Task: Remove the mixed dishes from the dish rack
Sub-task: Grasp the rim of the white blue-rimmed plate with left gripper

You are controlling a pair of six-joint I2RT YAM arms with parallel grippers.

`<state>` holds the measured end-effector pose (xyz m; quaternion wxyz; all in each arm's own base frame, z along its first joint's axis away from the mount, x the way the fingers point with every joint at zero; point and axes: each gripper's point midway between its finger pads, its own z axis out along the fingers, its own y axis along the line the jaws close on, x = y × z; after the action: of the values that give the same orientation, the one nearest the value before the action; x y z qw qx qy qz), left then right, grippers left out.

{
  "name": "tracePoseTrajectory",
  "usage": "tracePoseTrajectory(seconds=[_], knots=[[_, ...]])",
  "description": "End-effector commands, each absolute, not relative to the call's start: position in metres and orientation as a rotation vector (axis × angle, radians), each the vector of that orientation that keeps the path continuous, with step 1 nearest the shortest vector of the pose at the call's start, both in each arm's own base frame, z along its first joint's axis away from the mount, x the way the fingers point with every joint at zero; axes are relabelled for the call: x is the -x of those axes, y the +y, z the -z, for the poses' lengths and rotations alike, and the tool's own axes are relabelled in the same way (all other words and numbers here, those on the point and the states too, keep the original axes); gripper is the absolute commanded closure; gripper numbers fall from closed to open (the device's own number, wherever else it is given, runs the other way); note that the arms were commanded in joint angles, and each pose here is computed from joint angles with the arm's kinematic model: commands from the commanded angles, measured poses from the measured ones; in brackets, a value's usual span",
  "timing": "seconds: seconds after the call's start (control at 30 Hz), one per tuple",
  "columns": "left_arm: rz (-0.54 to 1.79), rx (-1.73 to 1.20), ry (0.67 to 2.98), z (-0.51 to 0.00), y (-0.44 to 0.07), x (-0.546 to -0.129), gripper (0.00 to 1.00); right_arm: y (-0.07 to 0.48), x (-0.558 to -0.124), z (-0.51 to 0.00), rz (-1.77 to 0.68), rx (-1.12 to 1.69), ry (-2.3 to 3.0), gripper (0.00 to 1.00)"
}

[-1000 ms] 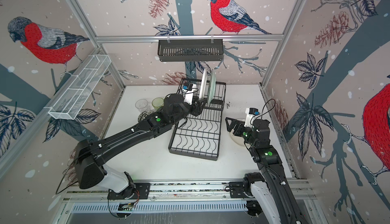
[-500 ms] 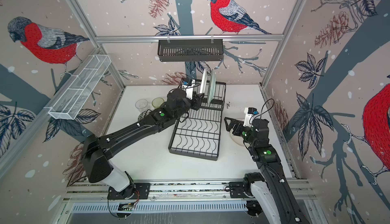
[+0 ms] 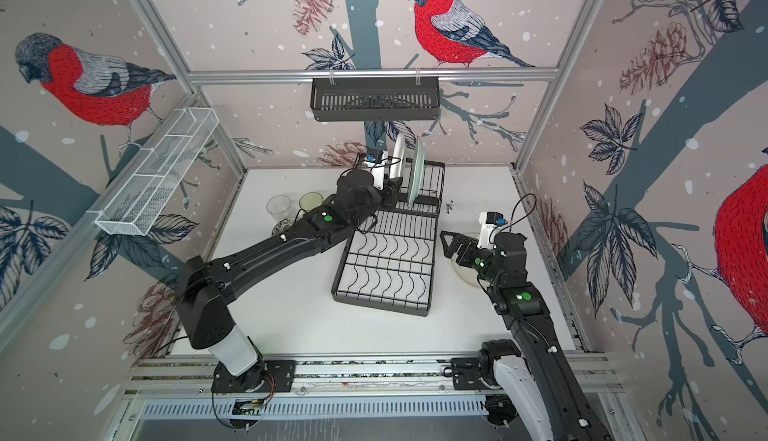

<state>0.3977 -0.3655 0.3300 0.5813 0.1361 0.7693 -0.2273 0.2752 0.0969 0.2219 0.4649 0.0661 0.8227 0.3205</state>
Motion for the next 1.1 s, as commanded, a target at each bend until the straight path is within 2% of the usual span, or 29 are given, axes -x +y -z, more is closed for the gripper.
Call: tracePoseTrajectory(seconds=[0.0,0.07,0.37,0.93,1.0,1.07], knots=[[0.461,-0.290,1.784,-0.335,-0.357,-0.406,0.56,0.101,-0.278,-0.231,-0.820,-0.150,1.983,0.00],[0.436,-0.279,1.788,-0.333,-0.354,-0.410,0.61,0.101,-0.279,-0.230,-0.820,-0.151,1.989,0.00],[0.384,-0.263,1.793,-0.328,-0.349,-0.418,0.62,0.104,-0.282,-0.227,-0.839,-0.155,1.995,0.00],[0.433,-0.298,1.723,-0.355,-0.358,-0.417,0.64,0.104,-0.286,-0.225,-0.844,-0.166,2.006,0.00],[0.435,-0.305,1.721,-0.355,-0.360,-0.418,0.70,0.104,-0.286,-0.224,-0.840,-0.168,2.006,0.01],[0.443,-0.309,1.715,-0.356,-0.361,-0.418,0.71,0.103,-0.285,-0.224,-0.838,-0.172,2.006,0.01]])
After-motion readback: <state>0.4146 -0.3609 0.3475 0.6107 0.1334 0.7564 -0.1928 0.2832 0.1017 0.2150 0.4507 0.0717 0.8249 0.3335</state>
